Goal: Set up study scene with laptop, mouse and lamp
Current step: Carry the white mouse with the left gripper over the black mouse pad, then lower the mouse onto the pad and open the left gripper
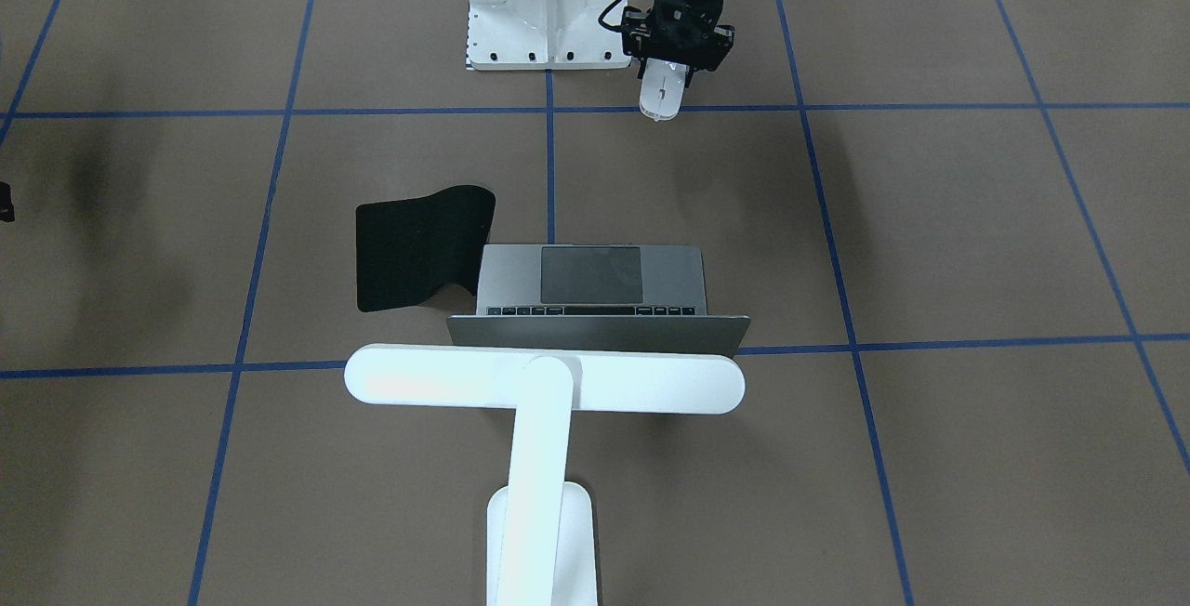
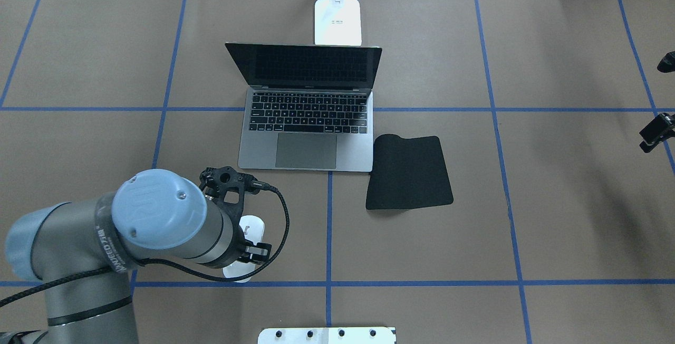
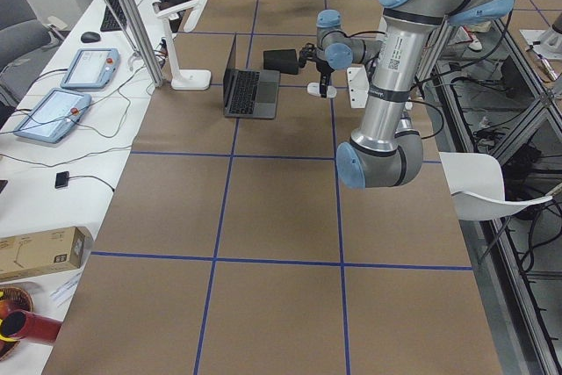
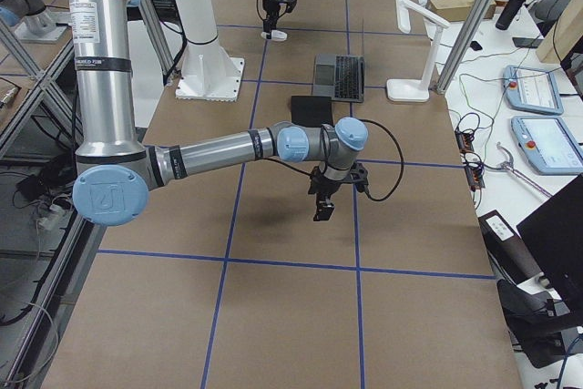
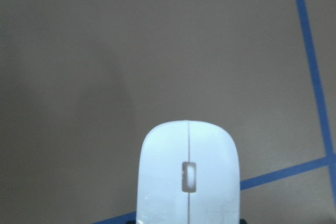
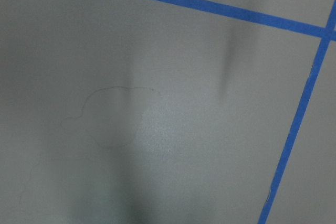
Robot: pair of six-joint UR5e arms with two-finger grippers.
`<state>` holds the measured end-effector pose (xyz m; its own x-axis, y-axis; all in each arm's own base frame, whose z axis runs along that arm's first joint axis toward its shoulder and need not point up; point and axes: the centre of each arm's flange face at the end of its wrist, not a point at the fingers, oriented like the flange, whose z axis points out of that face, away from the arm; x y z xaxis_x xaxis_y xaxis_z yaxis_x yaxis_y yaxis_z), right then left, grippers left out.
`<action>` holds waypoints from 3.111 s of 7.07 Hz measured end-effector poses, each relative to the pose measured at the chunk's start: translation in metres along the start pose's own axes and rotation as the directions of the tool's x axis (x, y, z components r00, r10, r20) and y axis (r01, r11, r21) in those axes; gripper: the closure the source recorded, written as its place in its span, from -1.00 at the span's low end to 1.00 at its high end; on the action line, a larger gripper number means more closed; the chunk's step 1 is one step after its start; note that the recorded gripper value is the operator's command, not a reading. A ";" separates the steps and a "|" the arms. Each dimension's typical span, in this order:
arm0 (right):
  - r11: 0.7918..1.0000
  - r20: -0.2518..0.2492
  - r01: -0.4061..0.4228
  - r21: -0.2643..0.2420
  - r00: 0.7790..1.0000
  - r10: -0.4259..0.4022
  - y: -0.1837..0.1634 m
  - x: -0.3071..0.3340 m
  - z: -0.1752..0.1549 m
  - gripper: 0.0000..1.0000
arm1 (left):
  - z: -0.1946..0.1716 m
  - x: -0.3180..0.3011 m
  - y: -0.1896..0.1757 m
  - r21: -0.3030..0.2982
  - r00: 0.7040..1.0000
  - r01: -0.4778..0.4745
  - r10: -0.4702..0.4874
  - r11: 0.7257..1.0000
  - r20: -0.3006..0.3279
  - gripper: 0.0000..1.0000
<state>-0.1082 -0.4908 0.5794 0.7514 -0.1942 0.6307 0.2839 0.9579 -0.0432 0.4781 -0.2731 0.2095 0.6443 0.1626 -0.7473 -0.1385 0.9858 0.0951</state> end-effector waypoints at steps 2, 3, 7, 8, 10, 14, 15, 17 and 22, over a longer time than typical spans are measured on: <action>1.000 0.004 -0.006 -0.001 1.000 0.006 0.000 -0.001 0.000 -1.00 | -0.004 0.041 -0.016 0.013 0.993 0.118 -0.117 0.993 -0.028 0.23; 1.000 0.006 -0.010 -0.001 1.000 0.010 0.000 -0.001 0.000 -1.00 | -0.007 0.061 -0.023 0.017 0.985 0.165 -0.164 0.986 -0.044 0.23; 1.000 0.011 -0.013 -0.001 1.000 0.013 0.001 -0.001 0.000 -1.00 | -0.006 0.141 -0.060 0.047 0.945 0.317 -0.311 0.947 -0.099 0.24; 1.000 0.012 -0.013 -0.002 1.000 0.013 0.001 -0.001 0.000 -1.00 | -0.004 0.163 -0.071 0.054 0.933 0.347 -0.338 0.936 -0.124 0.24; 1.000 0.013 -0.015 -0.002 1.000 0.015 0.001 -0.001 0.000 -1.00 | -0.002 0.207 -0.092 0.077 0.910 0.398 -0.383 0.914 -0.160 0.25; 1.000 0.015 -0.014 -0.003 1.000 0.014 0.001 -0.001 0.001 -1.00 | 0.018 0.275 -0.137 0.168 0.884 0.457 -0.426 0.873 -0.193 0.29; 1.000 0.015 -0.015 -0.003 1.000 0.015 0.001 -0.001 0.001 -1.00 | 0.023 0.281 -0.144 0.188 0.883 0.461 -0.427 0.867 -0.195 0.26; 1.000 0.016 -0.015 -0.004 1.000 0.015 0.001 -0.001 0.001 -1.00 | 0.037 0.284 -0.150 0.214 0.881 0.469 -0.437 0.857 -0.180 -0.07; 1.000 0.035 -0.015 -0.006 0.999 0.015 0.002 -0.002 0.001 -1.00 | 0.041 0.295 -0.160 0.263 0.855 0.518 -0.480 0.814 -0.197 -0.69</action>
<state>-0.1097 -0.4882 0.5786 0.7340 -0.1721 0.6570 0.2761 0.9594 -0.0571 0.7211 -0.3813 0.0009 0.4695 -0.3424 -0.8138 0.4186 0.8979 -0.1362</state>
